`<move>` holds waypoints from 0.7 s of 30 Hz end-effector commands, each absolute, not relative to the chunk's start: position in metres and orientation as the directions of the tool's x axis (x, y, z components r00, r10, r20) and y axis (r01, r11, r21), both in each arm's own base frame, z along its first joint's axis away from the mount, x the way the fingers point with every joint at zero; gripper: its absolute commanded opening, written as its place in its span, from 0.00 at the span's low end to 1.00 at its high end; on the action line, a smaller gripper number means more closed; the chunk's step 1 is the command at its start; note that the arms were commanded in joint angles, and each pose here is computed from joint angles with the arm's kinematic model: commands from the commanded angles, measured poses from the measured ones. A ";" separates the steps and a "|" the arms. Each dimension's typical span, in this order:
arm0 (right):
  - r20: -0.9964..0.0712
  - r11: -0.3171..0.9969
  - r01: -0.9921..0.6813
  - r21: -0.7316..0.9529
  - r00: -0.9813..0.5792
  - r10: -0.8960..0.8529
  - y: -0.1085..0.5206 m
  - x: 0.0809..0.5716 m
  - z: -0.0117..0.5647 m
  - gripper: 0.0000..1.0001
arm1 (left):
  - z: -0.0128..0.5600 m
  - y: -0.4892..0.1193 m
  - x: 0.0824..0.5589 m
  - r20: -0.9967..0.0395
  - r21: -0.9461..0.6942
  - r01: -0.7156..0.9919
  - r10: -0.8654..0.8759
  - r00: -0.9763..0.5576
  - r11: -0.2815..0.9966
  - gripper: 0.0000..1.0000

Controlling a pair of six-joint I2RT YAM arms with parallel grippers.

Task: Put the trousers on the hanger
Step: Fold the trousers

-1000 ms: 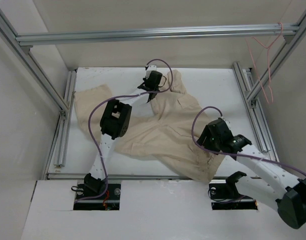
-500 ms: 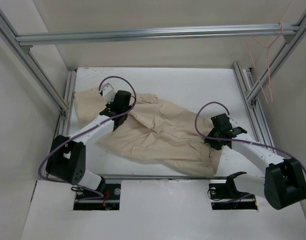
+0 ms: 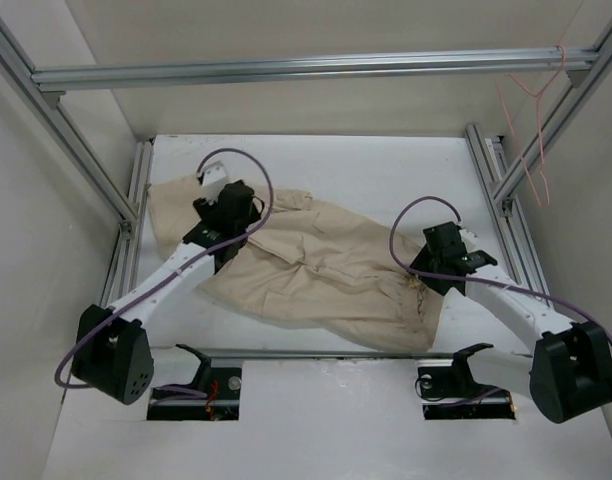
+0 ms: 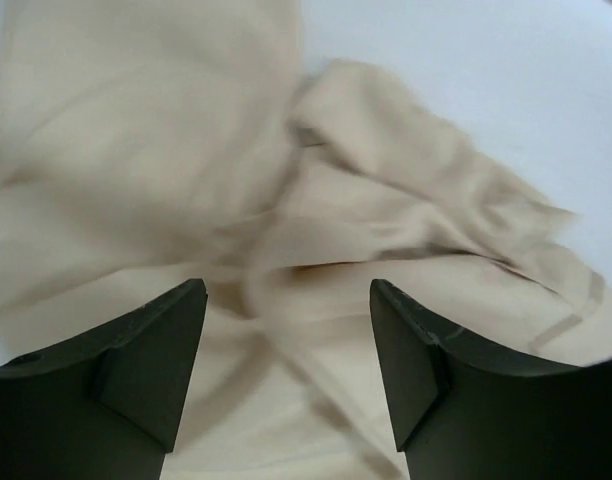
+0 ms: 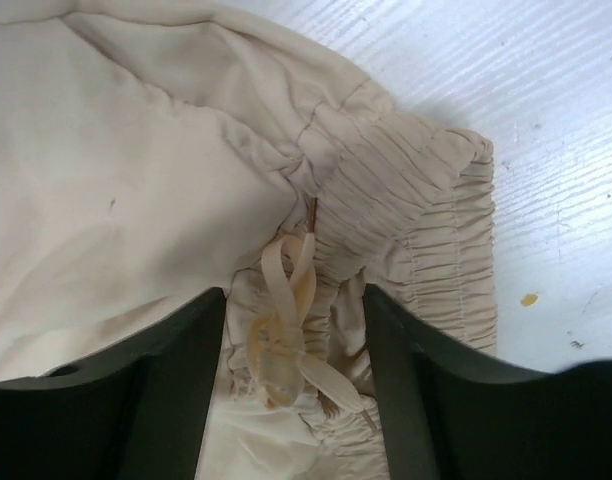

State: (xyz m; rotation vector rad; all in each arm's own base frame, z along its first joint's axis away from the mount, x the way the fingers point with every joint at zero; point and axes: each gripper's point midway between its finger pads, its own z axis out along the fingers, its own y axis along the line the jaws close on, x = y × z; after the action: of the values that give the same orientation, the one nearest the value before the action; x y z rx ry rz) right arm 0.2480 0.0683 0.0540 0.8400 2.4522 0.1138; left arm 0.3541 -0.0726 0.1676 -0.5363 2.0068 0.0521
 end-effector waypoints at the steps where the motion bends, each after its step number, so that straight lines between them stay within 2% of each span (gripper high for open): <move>1: -0.540 0.822 0.479 0.308 -0.624 0.565 0.074 0.267 0.084 0.48 | 0.223 -0.148 0.402 -0.937 -0.057 -0.066 -0.077 -0.342 0.996 0.63; 2: -0.543 0.825 0.468 0.316 -0.624 0.562 0.076 0.268 0.086 0.34 | 0.225 -0.159 0.407 -0.936 -0.032 -0.035 -0.043 -0.349 0.999 0.63; 3: -0.544 0.828 0.461 0.320 -0.626 0.559 0.077 0.269 0.087 0.28 | 0.226 -0.168 0.411 -0.933 -0.006 -0.009 -0.009 -0.359 1.000 0.64; 5: -0.549 0.831 0.453 0.323 -0.626 0.554 0.077 0.269 0.091 0.20 | 0.218 -0.182 0.418 -0.921 0.029 0.042 0.043 -0.387 0.999 0.69; 6: -0.554 0.830 0.449 0.330 -0.619 0.556 0.077 0.270 0.093 0.21 | 0.204 -0.194 0.424 -0.901 0.062 0.110 0.103 -0.421 0.992 0.70; 7: -0.556 0.829 0.449 0.333 -0.616 0.558 0.076 0.270 0.094 0.23 | 0.200 -0.196 0.426 -0.895 0.069 0.124 0.116 -0.430 0.990 0.71; 8: -0.560 0.828 0.448 0.337 -0.612 0.559 0.076 0.270 0.096 0.30 | 0.185 -0.205 0.432 -0.875 0.081 0.174 0.154 -0.459 0.981 0.72; 10: -0.567 0.823 0.450 0.347 -0.598 0.566 0.073 0.271 0.100 0.50 | 0.166 -0.220 0.444 -0.848 0.087 0.234 0.195 -0.493 0.968 0.74; 13: -0.580 0.813 0.465 0.349 -0.574 0.577 0.061 0.273 0.105 0.72 | 0.149 -0.233 0.459 -0.821 0.085 0.256 0.214 -0.530 0.963 0.78; 16: -0.567 0.799 0.495 0.343 -0.569 0.596 0.052 0.274 0.101 0.73 | 0.138 -0.241 0.468 -0.801 0.104 0.272 0.242 -0.547 0.957 0.79; 21: -0.539 0.736 0.604 0.306 -0.528 0.656 0.025 0.265 0.085 0.71 | 0.125 -0.239 0.481 -0.783 0.116 0.257 0.248 -0.570 0.959 0.81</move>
State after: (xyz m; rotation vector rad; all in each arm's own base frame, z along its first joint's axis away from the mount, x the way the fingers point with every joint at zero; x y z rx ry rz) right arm 0.2595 0.0385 0.0780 0.8818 2.3453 0.1251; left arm 0.4667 -0.2365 0.0951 0.3552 2.2508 0.0049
